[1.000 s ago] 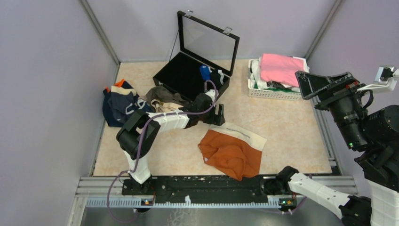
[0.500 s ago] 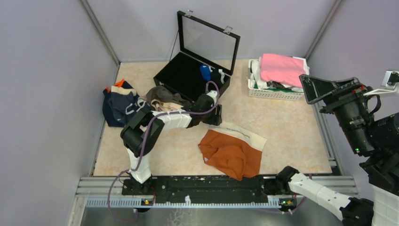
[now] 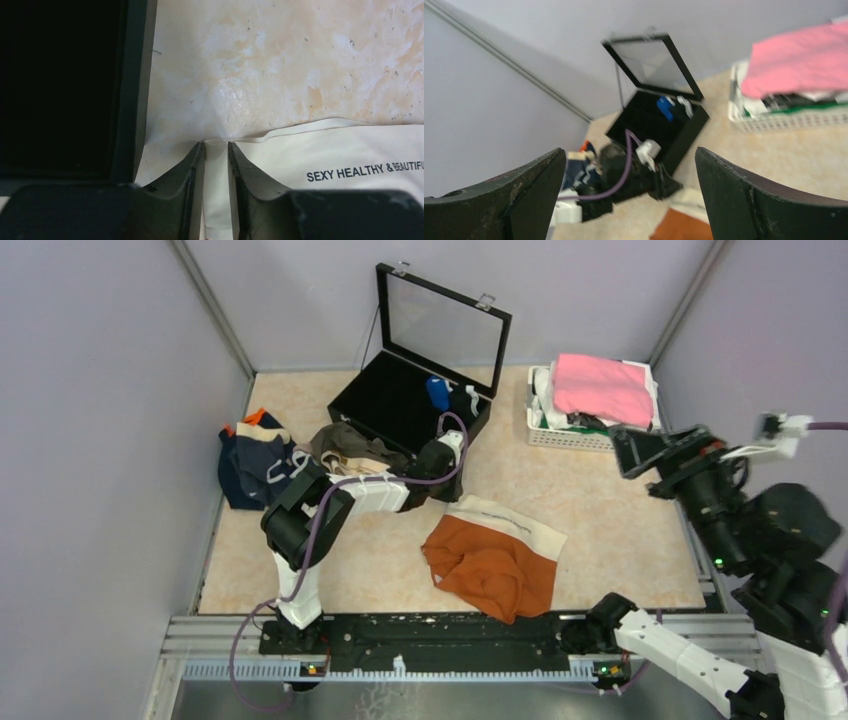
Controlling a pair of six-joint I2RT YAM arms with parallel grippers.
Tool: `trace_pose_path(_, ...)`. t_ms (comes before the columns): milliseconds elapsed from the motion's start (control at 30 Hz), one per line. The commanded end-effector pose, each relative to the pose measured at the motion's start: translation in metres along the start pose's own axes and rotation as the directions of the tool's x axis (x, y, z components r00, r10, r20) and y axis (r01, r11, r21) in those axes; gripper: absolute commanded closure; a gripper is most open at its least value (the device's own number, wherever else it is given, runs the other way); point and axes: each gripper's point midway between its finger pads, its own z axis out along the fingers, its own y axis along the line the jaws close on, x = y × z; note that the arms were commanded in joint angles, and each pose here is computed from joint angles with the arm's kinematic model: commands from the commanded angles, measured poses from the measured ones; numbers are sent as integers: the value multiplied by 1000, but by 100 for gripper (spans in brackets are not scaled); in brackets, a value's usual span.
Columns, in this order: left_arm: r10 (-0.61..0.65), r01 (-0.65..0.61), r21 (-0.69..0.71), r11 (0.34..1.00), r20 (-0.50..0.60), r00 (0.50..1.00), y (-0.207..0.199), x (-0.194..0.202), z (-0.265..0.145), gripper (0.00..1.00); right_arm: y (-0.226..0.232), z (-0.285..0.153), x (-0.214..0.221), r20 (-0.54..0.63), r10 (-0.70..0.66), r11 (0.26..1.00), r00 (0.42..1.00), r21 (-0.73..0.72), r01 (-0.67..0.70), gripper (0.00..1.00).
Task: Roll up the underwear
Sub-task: Flatten out the underwear at the center of the board.
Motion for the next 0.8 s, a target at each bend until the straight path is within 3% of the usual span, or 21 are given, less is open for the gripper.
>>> trace_pose_path(0, 23, -24, -10, 1000, -83, 996, 6, 36, 10, 74, -52, 9, 67, -128, 23, 981, 992, 192, 2, 1)
trace_pose_path(200, 30, -30, -3, 1000, -75, 997, 5, 36, 4, 100, -97, 15, 177, -371, 72, 950, 926, 309, 50, 1)
trace_pose_path(533, -21, 23, -174, 985, 15, 1000, 37, 26, -35, 100, -150, -15, 317, -688, 178, 911, 703, 386, 147, 1)
trace_pose_path(767, -100, 113, -308, 945, 57, 993, 75, 46, -66, 100, -178, -27, 352, -748, 199, 868, 633, 435, 241, 1)
